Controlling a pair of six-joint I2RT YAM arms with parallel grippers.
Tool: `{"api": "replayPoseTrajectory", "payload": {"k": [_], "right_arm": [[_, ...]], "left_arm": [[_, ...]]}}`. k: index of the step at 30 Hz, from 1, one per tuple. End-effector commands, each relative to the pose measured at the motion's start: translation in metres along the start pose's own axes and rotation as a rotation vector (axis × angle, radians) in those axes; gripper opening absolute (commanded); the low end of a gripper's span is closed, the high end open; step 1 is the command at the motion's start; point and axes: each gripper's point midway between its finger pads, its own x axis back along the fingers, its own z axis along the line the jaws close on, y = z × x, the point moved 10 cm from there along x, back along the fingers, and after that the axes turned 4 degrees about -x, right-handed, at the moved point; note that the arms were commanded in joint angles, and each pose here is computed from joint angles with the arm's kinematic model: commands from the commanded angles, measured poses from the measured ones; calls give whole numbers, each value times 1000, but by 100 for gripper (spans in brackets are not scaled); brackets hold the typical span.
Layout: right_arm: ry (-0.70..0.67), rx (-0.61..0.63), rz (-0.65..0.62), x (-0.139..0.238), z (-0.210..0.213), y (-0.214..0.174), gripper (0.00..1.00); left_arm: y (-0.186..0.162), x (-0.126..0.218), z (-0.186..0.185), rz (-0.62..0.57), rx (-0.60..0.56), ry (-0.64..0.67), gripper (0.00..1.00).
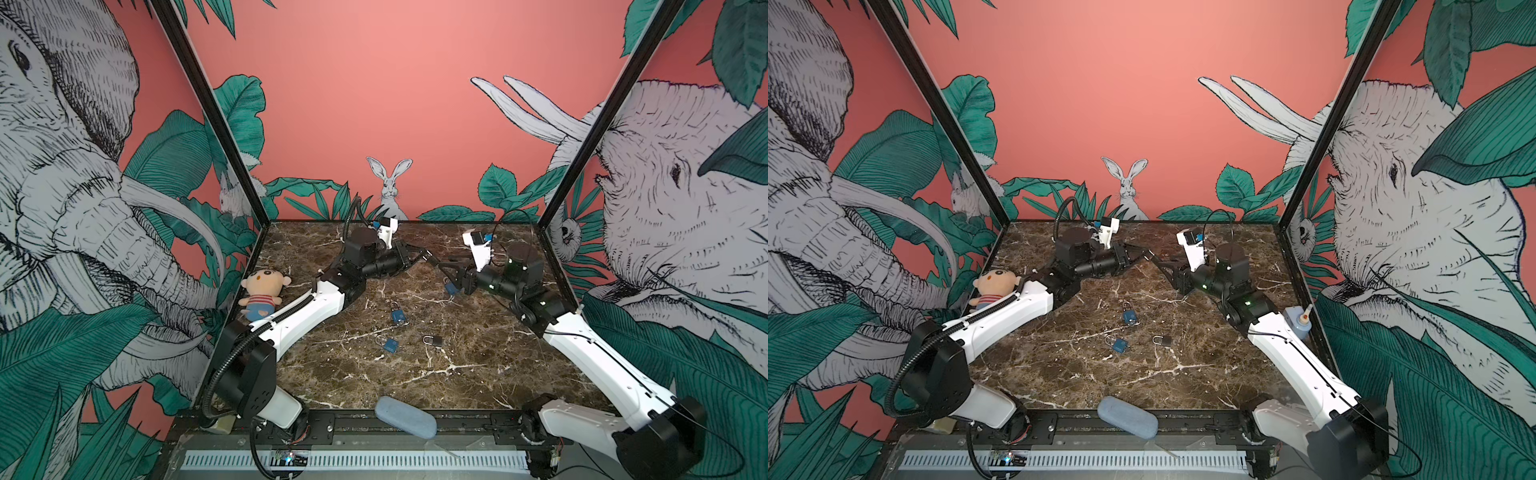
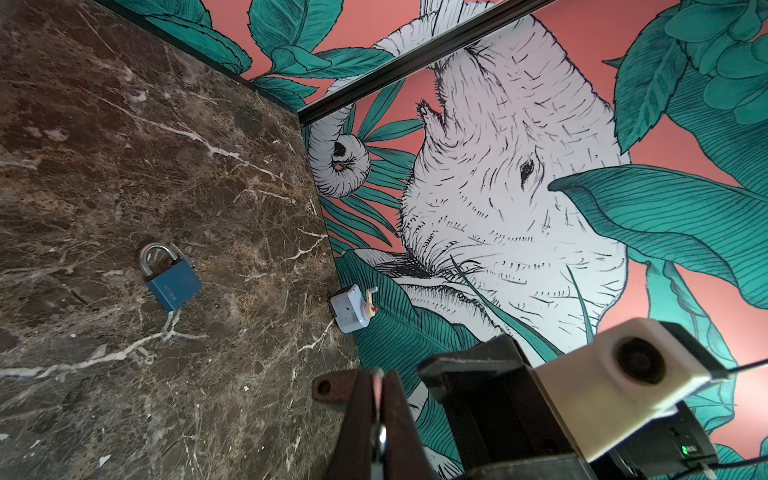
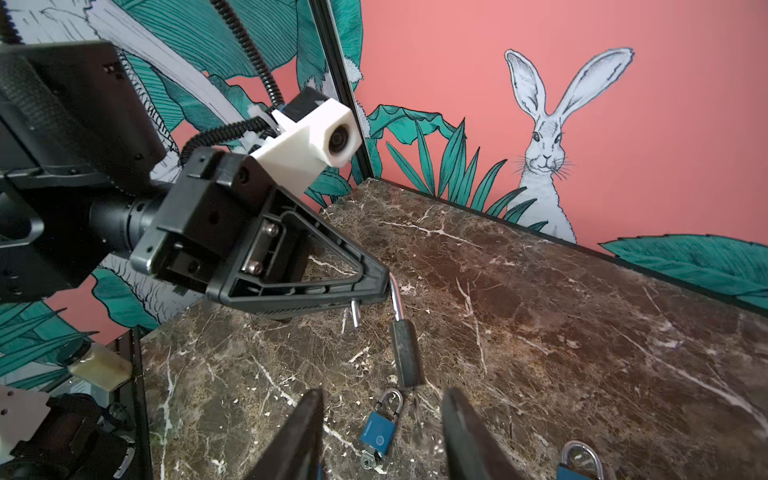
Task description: Lock with the key
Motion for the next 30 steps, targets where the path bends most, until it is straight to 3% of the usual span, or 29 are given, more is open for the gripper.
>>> {"api": "replayPoseTrajectory", "payload": {"k": [1, 7, 14, 25, 30], "right_arm": [[-35, 33, 17, -7, -6, 3, 51], [-14, 38, 32, -25, -13, 5, 52], [23, 34, 27, -34, -14, 9, 40], [50, 23, 31, -42, -12, 8, 34], [53, 20, 25, -43, -12, 10, 15]], "left_arm": [[8, 11, -28, -28, -50, -89, 0], [9, 14, -33, -34, -59, -96, 0], [8, 14, -33, -30, -60, -98, 0], [9, 14, -35, -31, -59, -112, 0], [9, 15, -36, -33, -59, -117, 0]]}}
